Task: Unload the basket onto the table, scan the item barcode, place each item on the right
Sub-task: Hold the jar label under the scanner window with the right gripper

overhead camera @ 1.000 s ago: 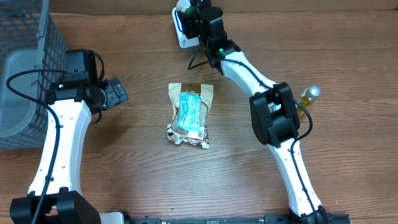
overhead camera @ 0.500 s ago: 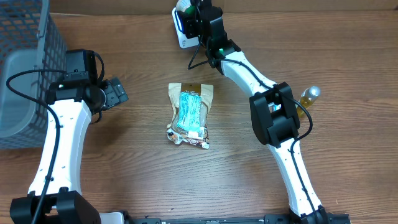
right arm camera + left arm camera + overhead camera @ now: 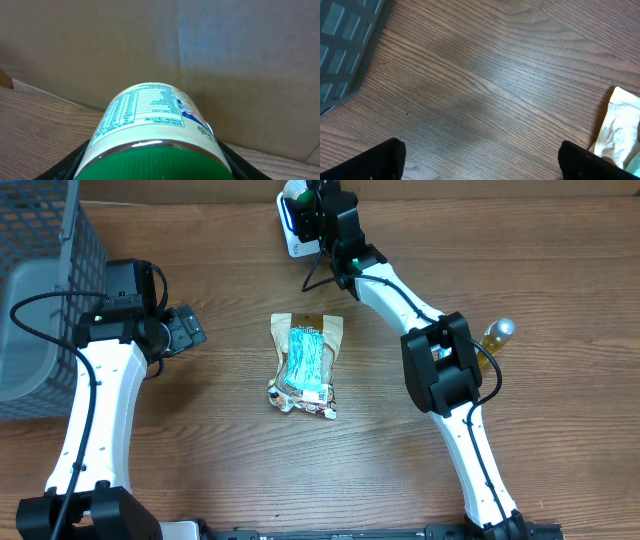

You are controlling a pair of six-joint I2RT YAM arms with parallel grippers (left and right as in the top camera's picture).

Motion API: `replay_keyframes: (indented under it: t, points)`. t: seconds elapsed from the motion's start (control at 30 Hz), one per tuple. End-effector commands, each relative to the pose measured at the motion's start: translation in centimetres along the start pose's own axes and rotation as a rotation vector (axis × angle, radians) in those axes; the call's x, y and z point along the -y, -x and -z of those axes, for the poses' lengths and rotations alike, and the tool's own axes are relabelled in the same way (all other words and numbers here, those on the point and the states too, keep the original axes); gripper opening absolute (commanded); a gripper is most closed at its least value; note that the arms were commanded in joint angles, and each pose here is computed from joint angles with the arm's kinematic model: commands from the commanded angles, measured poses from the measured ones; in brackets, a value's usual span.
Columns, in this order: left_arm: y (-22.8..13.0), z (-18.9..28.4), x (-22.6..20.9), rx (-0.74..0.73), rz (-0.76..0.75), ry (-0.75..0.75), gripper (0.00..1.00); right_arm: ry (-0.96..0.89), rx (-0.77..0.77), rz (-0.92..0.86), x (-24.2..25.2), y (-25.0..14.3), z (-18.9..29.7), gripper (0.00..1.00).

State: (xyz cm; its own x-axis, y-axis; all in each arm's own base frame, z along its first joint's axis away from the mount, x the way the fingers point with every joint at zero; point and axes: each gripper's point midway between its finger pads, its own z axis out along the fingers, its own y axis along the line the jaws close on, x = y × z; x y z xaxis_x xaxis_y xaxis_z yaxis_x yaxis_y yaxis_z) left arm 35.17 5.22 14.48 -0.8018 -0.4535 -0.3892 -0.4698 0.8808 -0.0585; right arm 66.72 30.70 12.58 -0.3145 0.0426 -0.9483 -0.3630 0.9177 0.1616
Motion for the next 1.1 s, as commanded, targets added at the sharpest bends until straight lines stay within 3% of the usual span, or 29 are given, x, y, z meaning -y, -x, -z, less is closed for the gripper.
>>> replay_keyframes:
  t: [0.0,0.53,0.7,0.83,1.07]
  points:
    - [0.5,0.6,0.1,0.023,-0.013,-0.001,1.0,-0.003,-0.014,-0.005,0.1,-1.6,-0.6,0.24]
    - [0.5,0.6,0.1,0.023,-0.013,-0.001,1.0,-0.005,-0.028,-0.005,0.3,-2.6,-0.9,0.25]
    - [0.5,0.6,0.1,0.024,-0.013,-0.001,1.0,-0.007,-0.039,-0.004,0.3,-2.9,-0.8,0.35]
    - [0.5,0.6,0.1,0.023,-0.013,-0.001,0.99,-0.007,-0.039,0.0,0.3,-2.8,-0.8,0.3]
    - [0.5,0.6,0.1,0.023,-0.013,-0.001,1.0,0.007,0.047,-0.001,-0.7,3.6,1.2,0.27]
